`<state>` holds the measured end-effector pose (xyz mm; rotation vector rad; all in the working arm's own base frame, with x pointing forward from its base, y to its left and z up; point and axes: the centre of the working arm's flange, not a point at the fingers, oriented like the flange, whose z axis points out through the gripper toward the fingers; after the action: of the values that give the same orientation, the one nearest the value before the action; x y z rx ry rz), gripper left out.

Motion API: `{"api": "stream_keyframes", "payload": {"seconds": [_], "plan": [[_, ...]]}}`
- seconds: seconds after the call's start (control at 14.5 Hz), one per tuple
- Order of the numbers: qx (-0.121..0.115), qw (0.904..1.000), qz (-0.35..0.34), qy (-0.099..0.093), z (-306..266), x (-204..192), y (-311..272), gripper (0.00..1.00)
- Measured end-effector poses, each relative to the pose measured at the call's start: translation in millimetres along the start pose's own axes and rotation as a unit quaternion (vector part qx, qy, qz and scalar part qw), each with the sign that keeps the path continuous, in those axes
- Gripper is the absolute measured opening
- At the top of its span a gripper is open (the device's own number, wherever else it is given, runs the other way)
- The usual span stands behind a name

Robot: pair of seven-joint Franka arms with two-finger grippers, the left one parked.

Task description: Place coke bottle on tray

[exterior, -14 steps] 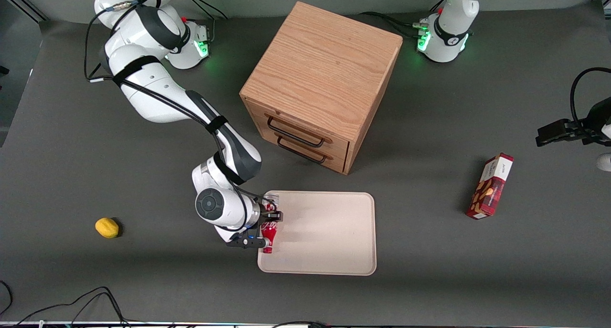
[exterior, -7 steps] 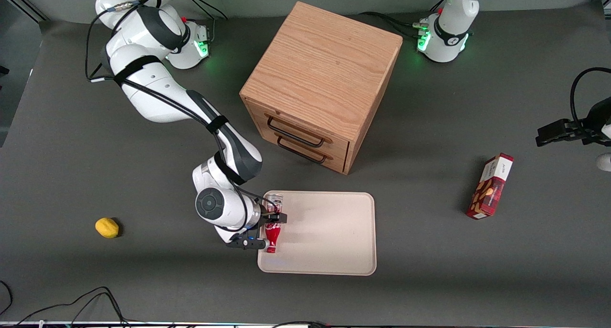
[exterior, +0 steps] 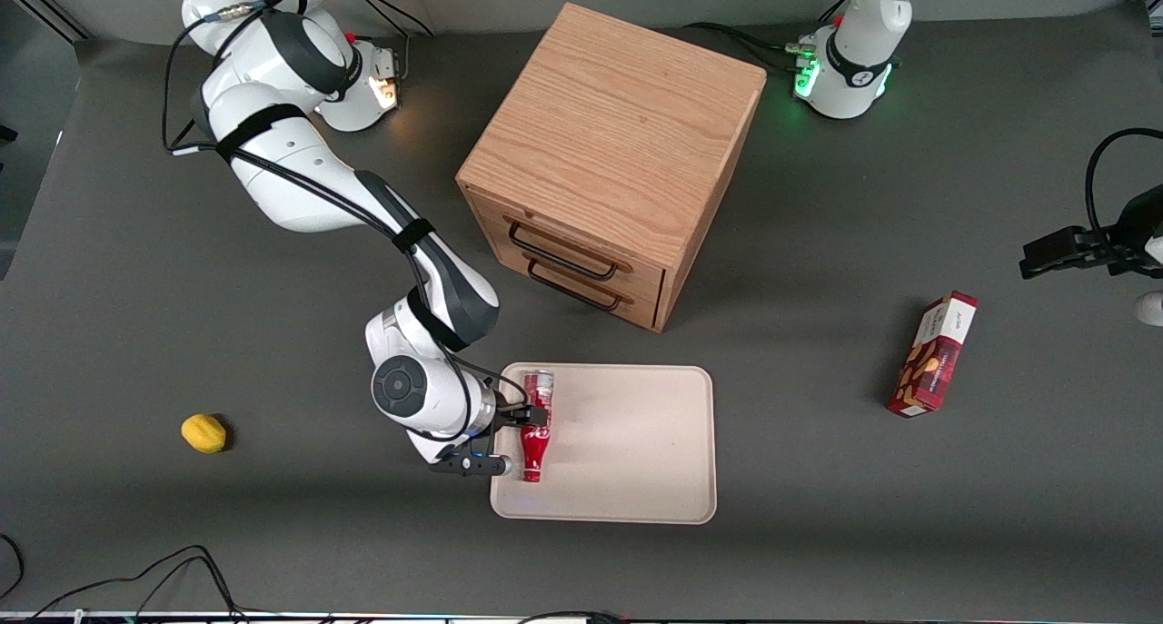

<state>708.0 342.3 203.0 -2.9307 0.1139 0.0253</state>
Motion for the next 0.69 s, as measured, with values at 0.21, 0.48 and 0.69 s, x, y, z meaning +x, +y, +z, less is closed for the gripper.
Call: {"api": "stream_keyframes", "payload": {"seconds": [0.21, 0.48, 0.69], "plan": [[-0.007, 0.9999, -0.006, 0.007, -3.5, 0.7, -0.9, 1.0], [-0.026, 0.9996, -0.013, 0.0, -74.8, 0.4, -12.0, 1.0], [-0.057, 0.9982, -0.018, 0.002, -209.5, -19.1, -20.9, 1.0]]}}
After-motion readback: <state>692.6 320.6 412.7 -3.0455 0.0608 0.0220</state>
